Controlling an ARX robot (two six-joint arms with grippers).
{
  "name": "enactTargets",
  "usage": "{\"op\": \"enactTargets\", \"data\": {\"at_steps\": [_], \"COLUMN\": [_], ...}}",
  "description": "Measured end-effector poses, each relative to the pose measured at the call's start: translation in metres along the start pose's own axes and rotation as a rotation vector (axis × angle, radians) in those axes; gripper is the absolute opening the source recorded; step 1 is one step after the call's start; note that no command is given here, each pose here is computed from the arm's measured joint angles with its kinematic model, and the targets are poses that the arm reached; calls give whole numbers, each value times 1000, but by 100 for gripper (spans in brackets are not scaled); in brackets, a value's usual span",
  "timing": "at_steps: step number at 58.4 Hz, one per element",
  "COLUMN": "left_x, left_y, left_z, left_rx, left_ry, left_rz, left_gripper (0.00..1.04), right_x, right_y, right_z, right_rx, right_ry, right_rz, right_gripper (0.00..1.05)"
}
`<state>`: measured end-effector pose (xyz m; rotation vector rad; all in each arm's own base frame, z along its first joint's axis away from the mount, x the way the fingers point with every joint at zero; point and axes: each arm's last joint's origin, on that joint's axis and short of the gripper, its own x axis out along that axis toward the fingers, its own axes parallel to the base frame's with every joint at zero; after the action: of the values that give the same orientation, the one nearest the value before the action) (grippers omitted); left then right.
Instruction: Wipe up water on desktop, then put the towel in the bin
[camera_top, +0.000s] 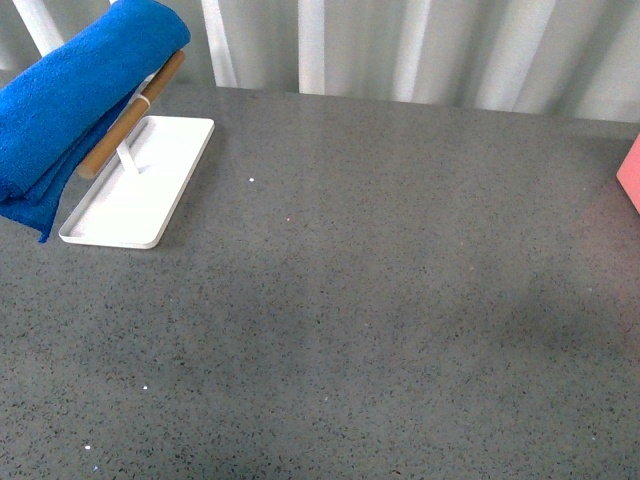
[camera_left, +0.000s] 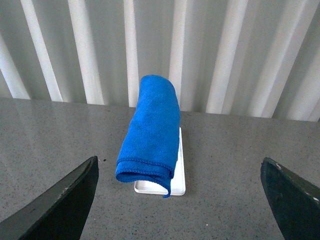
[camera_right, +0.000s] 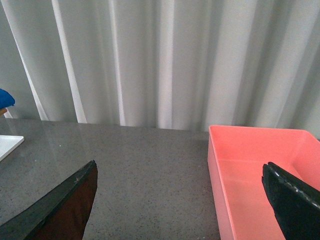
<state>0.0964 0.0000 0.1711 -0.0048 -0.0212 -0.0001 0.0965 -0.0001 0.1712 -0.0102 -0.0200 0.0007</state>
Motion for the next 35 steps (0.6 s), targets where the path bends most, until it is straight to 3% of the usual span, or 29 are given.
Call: {"op": "enactTargets", "data": {"at_steps": [35], "left_x": [0], "left_y": [0], "left_z": [0], "left_rx": [0], "left_ry": [0], "left_rz": [0], "left_gripper": [98], "right_x": [0], "right_y": [0], "right_z": [0], "right_rx": [0], "right_ry": [0], "right_rz": [0], "right_gripper": [98]}}
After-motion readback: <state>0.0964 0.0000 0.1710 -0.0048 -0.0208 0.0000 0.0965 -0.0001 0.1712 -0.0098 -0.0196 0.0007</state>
